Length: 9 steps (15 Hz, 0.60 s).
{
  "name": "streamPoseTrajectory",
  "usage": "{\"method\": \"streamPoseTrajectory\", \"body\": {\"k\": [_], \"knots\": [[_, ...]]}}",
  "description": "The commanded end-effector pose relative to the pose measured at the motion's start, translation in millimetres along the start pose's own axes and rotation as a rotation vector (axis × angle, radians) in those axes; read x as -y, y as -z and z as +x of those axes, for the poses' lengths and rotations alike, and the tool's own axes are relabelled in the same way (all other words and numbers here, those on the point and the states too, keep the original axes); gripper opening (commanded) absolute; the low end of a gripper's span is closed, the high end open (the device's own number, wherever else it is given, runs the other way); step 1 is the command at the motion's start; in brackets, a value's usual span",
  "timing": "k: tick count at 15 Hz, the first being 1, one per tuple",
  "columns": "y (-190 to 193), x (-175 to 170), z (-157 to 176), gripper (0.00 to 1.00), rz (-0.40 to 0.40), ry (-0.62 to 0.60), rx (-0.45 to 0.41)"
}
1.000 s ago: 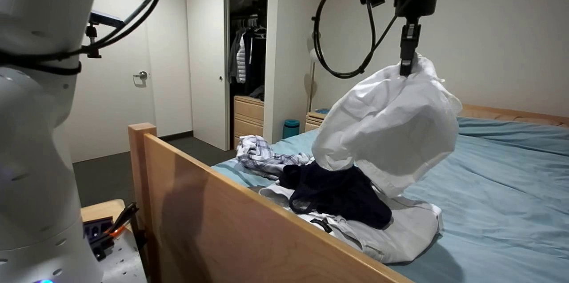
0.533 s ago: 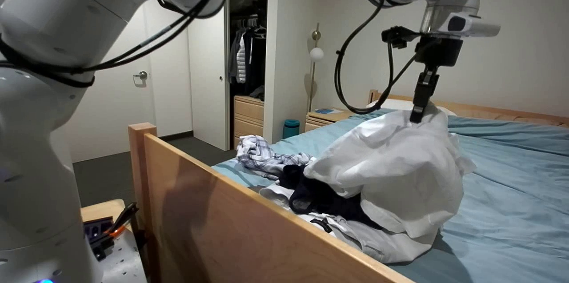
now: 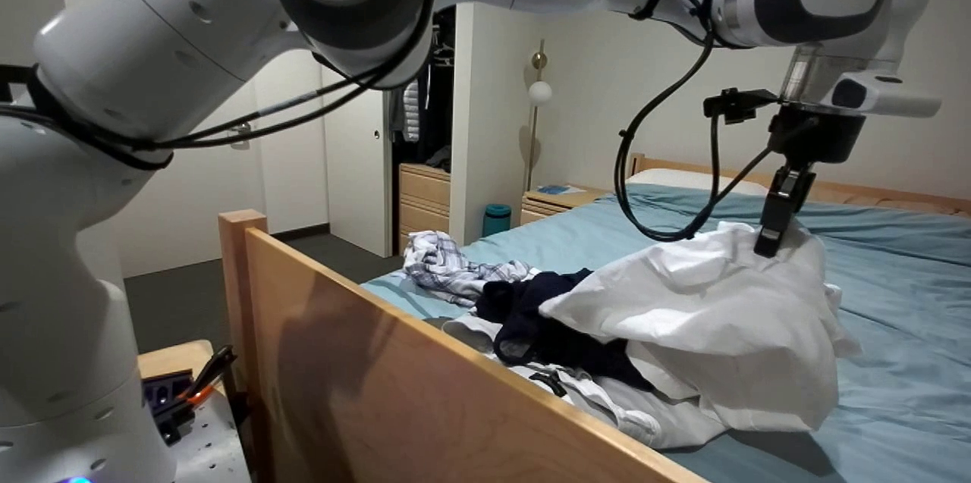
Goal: Move the clothes on the left and pile them on the right
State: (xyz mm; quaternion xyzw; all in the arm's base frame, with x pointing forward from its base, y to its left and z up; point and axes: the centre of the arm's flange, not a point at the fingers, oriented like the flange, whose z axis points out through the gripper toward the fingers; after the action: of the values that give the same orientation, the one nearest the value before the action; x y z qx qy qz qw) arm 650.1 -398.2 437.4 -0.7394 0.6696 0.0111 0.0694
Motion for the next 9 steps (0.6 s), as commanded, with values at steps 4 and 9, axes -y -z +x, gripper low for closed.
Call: {"method": "streamPoseTrajectory", "body": {"k": [4,9], "knots": [[41.0,10.2,42.9,0.53,0.135,-0.025,-0.025],[106.1,5.3,7.7,0.84,0.262,0.015,-0.133]]}}
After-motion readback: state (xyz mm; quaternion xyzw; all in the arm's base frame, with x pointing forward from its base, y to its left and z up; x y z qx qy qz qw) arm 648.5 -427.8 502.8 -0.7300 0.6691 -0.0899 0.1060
